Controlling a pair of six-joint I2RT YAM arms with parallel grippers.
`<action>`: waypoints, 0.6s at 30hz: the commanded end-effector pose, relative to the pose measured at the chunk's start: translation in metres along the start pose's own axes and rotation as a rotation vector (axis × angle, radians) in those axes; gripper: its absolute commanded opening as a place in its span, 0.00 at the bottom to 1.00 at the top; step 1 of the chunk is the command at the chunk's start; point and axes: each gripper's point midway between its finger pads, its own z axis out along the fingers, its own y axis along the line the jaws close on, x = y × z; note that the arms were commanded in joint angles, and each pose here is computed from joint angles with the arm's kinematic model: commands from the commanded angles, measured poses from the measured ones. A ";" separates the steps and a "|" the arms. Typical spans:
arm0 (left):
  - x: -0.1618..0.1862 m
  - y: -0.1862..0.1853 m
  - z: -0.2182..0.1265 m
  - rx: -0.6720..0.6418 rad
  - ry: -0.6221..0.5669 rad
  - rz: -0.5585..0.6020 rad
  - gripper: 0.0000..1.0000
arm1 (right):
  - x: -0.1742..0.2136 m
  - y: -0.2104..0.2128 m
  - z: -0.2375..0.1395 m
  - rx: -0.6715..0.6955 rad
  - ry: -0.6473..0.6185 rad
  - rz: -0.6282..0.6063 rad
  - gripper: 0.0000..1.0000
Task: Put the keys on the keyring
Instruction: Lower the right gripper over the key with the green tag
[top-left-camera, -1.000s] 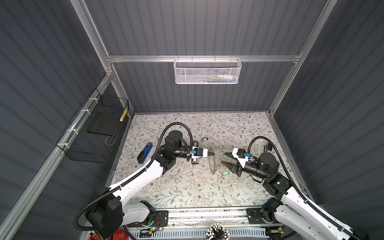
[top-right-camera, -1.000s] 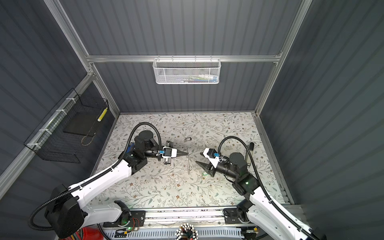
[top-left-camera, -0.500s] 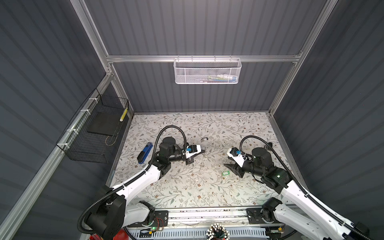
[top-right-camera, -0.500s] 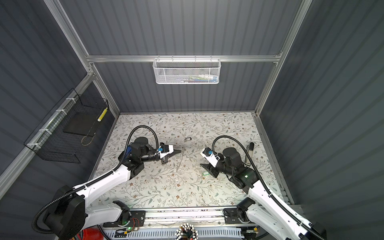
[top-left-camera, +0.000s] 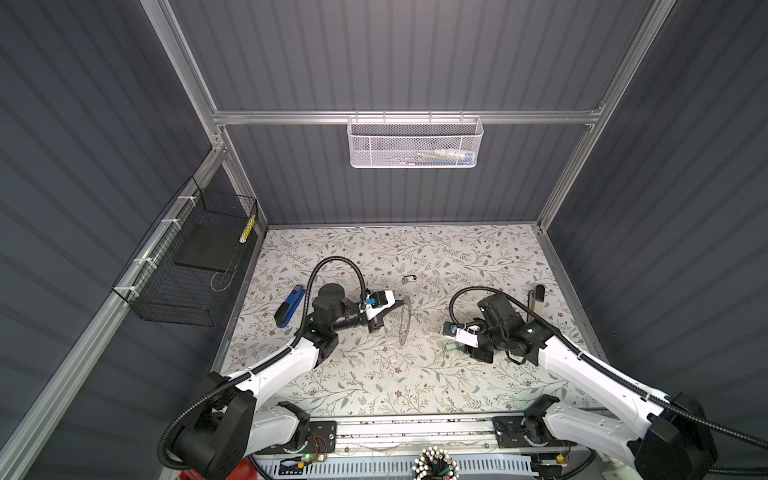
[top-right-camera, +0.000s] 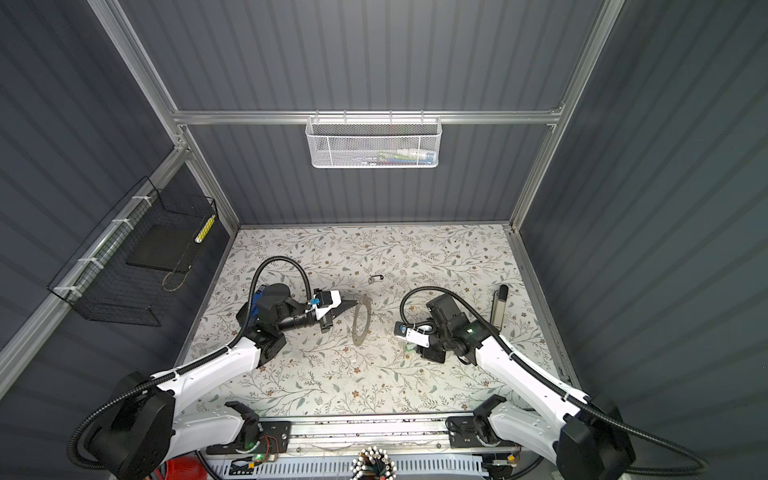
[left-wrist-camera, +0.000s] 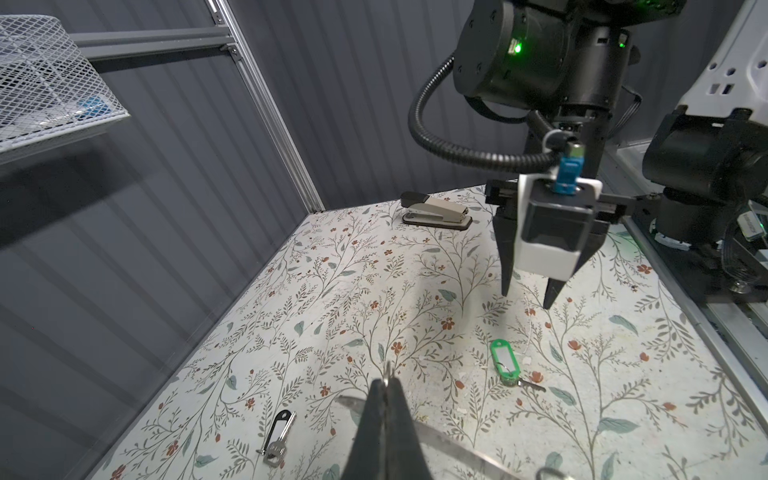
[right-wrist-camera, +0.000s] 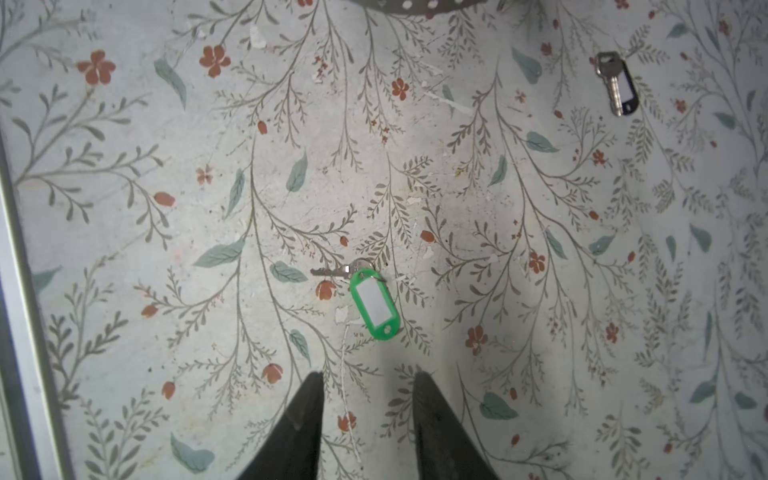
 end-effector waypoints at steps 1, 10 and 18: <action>-0.007 0.007 -0.006 -0.056 -0.011 0.036 0.00 | 0.012 0.000 0.017 -0.046 0.046 -0.195 0.35; 0.004 0.011 -0.004 -0.074 0.020 0.023 0.00 | 0.005 -0.017 0.050 -0.147 0.064 -0.297 0.27; 0.003 0.009 -0.003 -0.059 0.014 0.024 0.00 | 0.004 -0.017 0.058 -0.209 0.063 -0.320 0.26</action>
